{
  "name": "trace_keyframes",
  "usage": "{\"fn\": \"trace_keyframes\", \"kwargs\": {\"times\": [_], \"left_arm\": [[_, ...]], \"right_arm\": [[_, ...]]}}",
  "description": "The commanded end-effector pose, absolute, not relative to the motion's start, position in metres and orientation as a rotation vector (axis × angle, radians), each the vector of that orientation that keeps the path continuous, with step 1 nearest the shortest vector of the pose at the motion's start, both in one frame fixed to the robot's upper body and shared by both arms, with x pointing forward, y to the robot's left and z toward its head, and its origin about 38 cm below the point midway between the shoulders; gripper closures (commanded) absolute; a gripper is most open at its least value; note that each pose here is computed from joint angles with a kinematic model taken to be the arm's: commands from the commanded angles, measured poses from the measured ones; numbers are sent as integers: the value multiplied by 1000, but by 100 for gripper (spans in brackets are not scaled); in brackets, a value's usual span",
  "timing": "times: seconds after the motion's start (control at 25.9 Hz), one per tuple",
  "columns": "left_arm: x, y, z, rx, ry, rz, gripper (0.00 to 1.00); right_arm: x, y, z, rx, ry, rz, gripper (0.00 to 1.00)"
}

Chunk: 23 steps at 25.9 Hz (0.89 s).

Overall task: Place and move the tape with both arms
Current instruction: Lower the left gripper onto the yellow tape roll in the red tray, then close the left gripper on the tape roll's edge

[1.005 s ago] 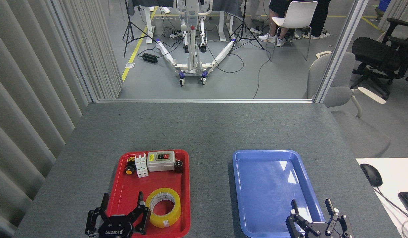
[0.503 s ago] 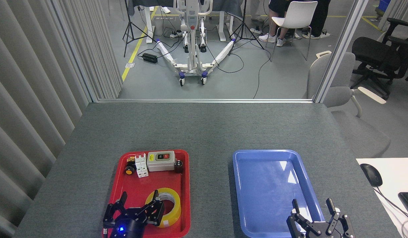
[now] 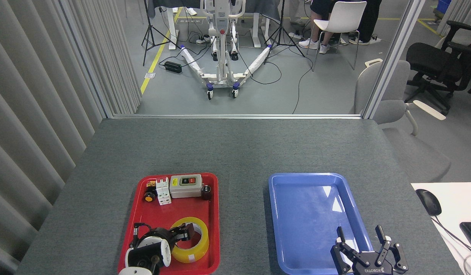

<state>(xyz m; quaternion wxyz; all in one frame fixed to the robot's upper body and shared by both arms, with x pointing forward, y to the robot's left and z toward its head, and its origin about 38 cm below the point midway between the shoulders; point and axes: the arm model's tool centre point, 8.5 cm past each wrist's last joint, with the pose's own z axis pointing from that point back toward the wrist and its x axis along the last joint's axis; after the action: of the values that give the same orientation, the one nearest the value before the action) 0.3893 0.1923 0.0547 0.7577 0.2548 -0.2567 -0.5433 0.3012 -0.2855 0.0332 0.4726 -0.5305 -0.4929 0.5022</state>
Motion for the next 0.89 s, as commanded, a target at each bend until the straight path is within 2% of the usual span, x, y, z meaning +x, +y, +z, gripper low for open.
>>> {"fn": "trace_keyframes", "kwargs": {"times": [0.0, 0.27, 0.5, 0.85], "left_arm": [[404, 196, 52, 515, -468, -1128, 0], [410, 207, 49, 502, -450, -1147, 0], [417, 208, 43, 489, -446, -1285, 0], [415, 208, 43, 440, -442, -1297, 0]], "right_arm": [[307, -283, 35, -1299, -1217, 1226, 0], [307, -281, 34, -1296, -1222, 1240, 0], [307, -281, 34, -1296, -1220, 1241, 0], [308, -277, 34, -1299, -1226, 1246, 0]]}}
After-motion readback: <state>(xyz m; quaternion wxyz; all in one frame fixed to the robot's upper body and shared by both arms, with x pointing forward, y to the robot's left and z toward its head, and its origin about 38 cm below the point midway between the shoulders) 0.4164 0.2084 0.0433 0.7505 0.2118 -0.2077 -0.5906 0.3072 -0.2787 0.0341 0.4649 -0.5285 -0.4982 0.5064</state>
